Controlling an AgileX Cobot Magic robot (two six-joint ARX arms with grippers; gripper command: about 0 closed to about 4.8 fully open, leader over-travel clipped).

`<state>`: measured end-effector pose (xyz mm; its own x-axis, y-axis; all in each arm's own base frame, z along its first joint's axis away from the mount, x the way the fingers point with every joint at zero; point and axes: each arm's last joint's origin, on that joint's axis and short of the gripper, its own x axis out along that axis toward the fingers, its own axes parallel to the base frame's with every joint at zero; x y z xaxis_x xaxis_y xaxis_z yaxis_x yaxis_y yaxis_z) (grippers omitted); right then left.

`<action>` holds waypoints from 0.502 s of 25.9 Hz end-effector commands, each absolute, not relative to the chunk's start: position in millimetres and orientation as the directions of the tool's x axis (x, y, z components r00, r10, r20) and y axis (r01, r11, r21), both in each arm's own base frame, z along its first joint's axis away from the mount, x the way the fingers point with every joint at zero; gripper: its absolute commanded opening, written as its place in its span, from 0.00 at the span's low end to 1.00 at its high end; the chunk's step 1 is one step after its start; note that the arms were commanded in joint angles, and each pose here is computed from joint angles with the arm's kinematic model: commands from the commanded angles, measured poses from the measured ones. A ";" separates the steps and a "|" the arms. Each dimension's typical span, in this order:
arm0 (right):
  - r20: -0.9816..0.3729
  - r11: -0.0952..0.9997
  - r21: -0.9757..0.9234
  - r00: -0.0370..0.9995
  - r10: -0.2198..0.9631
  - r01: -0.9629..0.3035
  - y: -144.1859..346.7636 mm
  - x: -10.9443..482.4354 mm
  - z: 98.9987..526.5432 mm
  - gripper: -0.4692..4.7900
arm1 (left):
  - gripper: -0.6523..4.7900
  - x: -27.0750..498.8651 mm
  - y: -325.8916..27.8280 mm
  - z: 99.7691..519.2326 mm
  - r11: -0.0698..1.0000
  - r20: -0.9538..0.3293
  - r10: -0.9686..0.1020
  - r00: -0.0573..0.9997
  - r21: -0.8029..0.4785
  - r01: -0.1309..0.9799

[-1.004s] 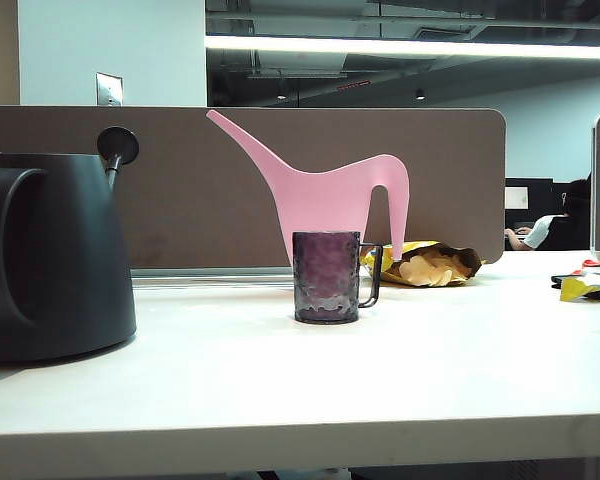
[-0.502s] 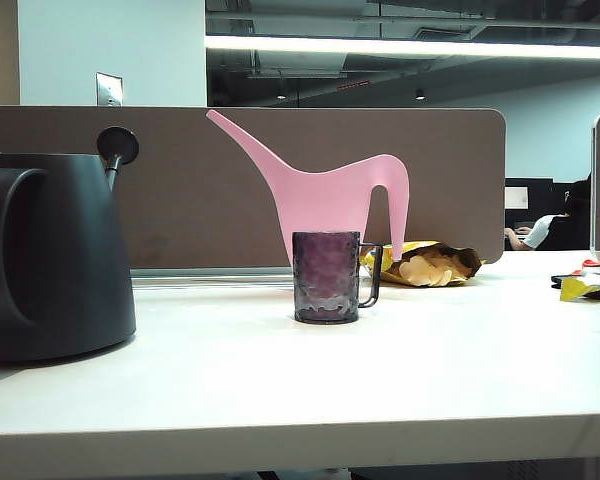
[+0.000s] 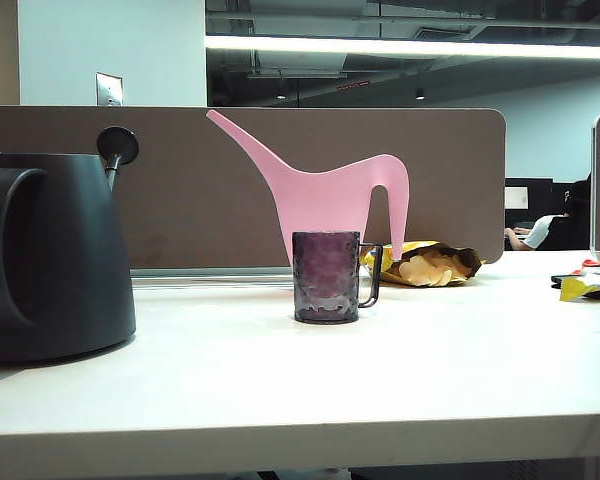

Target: Pour the water from the cup into the kettle.

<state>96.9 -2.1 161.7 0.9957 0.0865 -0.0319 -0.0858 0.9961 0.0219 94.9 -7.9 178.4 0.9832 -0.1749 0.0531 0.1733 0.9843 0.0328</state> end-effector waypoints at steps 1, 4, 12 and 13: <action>-0.075 0.996 0.026 0.993 0.090 -0.088 -1.9 96.6 157.6 0.08 | 0.11 94.5 -7.9 181.8 0.984 0.075 -0.177 0.981 0.036 0.175; -0.084 0.996 0.028 0.992 0.090 -0.088 -1.9 96.6 156.7 0.08 | 0.11 94.4 -7.9 182.0 0.984 0.076 -0.176 0.981 0.037 0.174; -0.084 0.996 0.028 0.992 0.090 -0.088 -1.9 96.6 156.7 0.08 | 0.11 94.4 -7.9 182.0 0.984 0.076 -0.176 0.981 0.037 0.174; -0.085 0.996 0.028 0.992 0.090 -0.088 -1.9 96.5 156.7 0.08 | 0.11 94.4 -7.9 181.9 0.984 0.076 -0.176 0.981 0.037 0.174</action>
